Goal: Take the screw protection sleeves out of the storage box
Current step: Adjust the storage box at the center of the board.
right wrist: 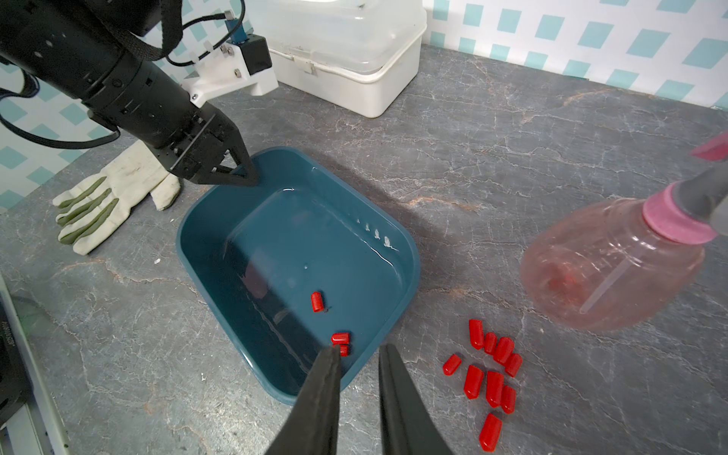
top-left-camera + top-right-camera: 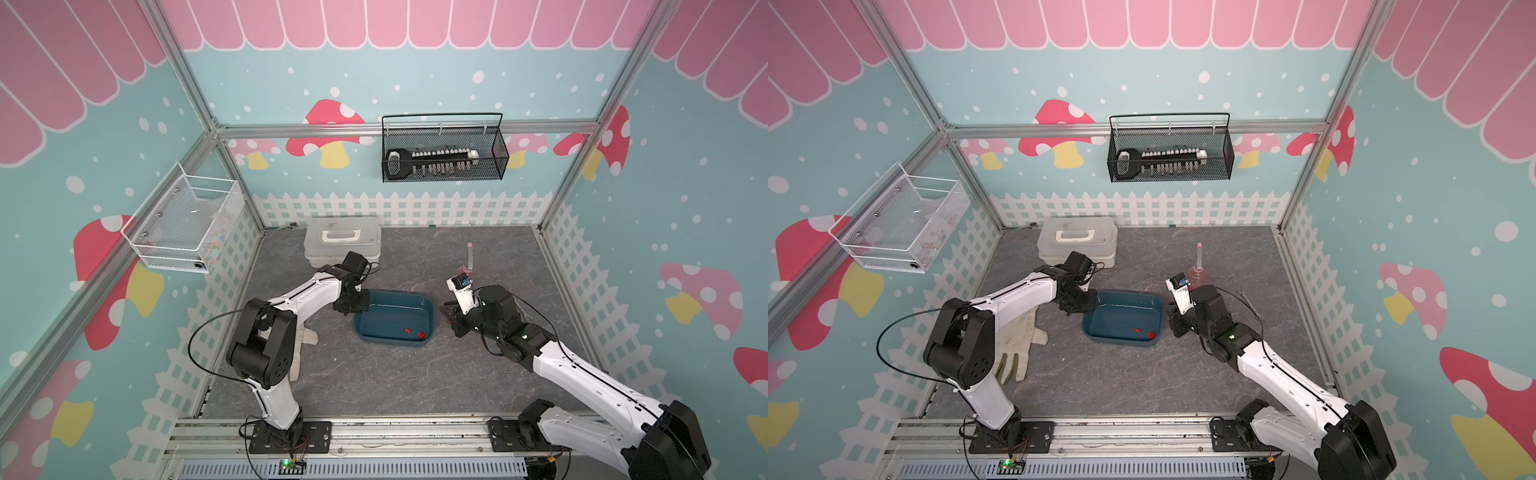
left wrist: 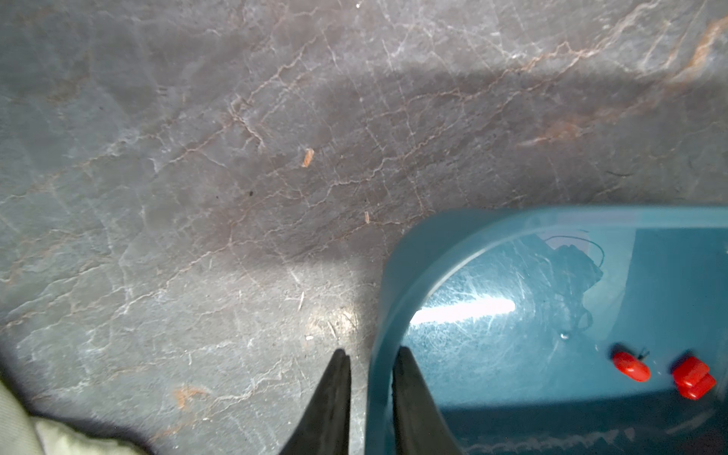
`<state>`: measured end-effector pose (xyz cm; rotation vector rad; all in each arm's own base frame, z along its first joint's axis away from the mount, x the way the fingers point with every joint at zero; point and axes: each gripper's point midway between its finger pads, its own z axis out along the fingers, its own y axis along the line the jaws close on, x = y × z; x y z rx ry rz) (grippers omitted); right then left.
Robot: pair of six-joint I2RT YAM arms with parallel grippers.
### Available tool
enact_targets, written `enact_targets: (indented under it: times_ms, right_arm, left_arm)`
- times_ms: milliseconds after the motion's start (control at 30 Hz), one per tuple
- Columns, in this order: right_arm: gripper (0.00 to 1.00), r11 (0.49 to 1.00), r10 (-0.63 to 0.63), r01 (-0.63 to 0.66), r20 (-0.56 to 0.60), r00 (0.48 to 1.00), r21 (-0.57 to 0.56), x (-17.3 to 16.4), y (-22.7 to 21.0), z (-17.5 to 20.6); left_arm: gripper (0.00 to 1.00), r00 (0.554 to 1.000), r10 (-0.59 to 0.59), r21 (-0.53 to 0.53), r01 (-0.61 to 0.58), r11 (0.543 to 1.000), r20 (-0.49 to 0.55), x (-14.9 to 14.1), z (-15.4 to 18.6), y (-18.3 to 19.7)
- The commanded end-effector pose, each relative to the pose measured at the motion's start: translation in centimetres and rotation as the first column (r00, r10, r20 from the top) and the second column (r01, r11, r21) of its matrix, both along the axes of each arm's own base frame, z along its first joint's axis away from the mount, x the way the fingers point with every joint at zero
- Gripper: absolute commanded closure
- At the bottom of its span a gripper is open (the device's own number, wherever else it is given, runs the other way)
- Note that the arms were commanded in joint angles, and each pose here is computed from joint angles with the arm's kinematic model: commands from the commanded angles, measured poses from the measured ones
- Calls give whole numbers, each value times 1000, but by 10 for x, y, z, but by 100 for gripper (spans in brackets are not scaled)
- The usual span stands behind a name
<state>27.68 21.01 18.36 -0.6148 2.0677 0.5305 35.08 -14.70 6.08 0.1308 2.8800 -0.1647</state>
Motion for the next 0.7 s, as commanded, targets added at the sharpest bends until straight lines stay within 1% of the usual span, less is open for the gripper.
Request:
enact_targets:
  times_ms: [0, 133, 267, 367, 467, 667]
  right_arm:
    - [78, 1000, 15, -15, 17, 1000, 6, -3, 2, 1]
    - [78, 1000, 12, -12, 17, 1000, 6, -2, 1, 2]
    - [78, 1000, 11, -11, 15, 1000, 5, -1, 1, 1]
    - [78, 1000, 12, -12, 14, 1000, 5, -1, 2, 1]
    - [78, 1000, 13, -13, 15, 1000, 5, -1, 2, 1]
    - [78, 1000, 13, -13, 10, 1000, 3, -1, 2, 0]
  left_arm:
    - [80, 1000, -15, 14, 15, 1000, -3, 2, 0, -3]
    - [91, 1000, -16, 22, 16, 1000, -9, 1, 0, -1]
    - [94, 1000, -13, 22, 14, 1000, -19, -4, 1, -2]
    - [100, 999, -3, 30, 5, 1000, -42, -10, 2, 1]
    - [100, 995, -3, 26, 6, 1000, -104, -21, -2, 1]
    - [100, 984, 1, 30, 4, 1000, -177, -39, 4, 4]
